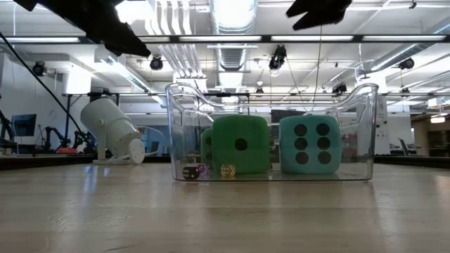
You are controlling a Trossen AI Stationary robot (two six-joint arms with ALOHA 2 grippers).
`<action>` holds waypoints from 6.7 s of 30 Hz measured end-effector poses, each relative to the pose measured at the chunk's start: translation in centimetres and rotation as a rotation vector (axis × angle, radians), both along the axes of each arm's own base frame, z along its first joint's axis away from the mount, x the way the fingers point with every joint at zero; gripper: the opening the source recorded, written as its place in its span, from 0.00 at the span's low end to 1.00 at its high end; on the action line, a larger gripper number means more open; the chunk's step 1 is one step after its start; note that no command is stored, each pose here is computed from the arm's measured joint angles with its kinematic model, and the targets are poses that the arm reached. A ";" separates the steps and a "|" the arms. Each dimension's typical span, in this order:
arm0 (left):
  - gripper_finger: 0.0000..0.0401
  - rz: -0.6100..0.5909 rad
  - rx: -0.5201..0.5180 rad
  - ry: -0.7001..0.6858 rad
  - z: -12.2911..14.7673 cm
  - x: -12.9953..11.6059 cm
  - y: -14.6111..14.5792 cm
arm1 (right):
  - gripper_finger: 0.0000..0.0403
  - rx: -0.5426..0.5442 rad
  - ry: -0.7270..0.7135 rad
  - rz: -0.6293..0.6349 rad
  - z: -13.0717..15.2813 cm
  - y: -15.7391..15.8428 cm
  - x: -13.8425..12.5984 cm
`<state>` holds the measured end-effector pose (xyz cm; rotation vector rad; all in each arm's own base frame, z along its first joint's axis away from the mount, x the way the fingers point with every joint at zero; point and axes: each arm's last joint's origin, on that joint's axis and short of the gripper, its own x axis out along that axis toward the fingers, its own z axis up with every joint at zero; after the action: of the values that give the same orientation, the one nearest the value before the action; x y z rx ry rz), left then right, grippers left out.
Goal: Pick & Place Dice
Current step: Put the large orange die into the transparent bin
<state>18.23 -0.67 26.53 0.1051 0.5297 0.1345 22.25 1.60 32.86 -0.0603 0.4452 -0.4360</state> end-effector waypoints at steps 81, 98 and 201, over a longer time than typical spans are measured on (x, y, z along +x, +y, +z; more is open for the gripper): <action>0.41 -0.116 -0.065 -0.052 0.6 0.1 -1.8 | 0.99 0.787 0.322 -0.914 -10.4 -26.8 20.8; 0.42 -0.115 -0.066 -0.048 0.5 0.1 -1.8 | 0.99 0.804 0.345 -0.933 -11.9 -27.3 20.9; 0.43 -0.119 -0.082 -0.036 0.3 0.0 -2.0 | 0.90 0.843 0.281 -0.855 -13.3 -28.1 21.4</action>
<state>18.23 -2.69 26.79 0.0535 0.4914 -0.0011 43.70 -26.54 19.52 0.9266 0.9016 -1.0490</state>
